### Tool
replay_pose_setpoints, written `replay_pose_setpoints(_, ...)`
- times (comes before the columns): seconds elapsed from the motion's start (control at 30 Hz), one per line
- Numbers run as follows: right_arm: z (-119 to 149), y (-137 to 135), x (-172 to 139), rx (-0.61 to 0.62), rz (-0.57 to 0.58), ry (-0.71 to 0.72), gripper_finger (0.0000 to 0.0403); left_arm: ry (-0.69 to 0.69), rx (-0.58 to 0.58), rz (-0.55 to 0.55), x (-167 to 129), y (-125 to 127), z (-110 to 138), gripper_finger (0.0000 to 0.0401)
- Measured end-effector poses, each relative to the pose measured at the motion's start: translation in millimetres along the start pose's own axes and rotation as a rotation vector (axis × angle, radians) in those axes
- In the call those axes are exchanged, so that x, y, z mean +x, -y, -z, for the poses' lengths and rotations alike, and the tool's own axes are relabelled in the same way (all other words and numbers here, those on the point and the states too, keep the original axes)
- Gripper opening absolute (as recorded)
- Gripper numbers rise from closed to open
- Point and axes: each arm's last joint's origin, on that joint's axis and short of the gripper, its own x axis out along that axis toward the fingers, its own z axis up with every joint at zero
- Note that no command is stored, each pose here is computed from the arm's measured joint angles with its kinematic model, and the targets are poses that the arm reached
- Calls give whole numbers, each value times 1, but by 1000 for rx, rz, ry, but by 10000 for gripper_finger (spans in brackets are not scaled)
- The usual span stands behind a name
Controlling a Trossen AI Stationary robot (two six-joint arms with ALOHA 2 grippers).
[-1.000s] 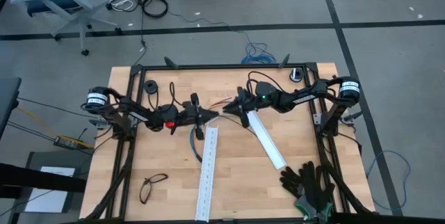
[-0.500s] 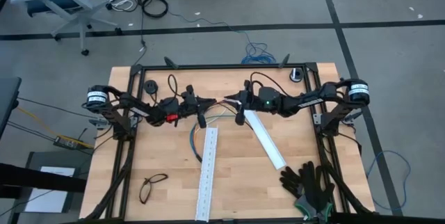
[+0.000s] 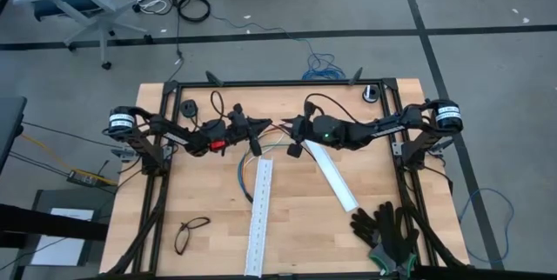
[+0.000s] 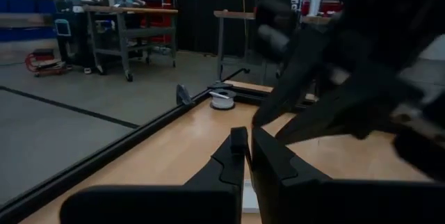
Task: Ziptie cables
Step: Wrap the black zip tie around the object
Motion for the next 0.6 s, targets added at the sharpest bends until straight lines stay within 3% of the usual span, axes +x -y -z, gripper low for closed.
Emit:
replay_pose_setpoints(0.2, -12, -2, 1, 47, 56, -11, 59, -3, -46, -41, 1, -5, 0, 0)
replay_pose_setpoints(0.43, 20, -21, 24, 65, 53, -51, 59, 5, -70, -29, 7, -4, -4, 0)
replay_pose_setpoints(0.6, 23, -29, 26, 15, 205, -29, 59, 0, -57, -26, 8, -4, -5, 0)
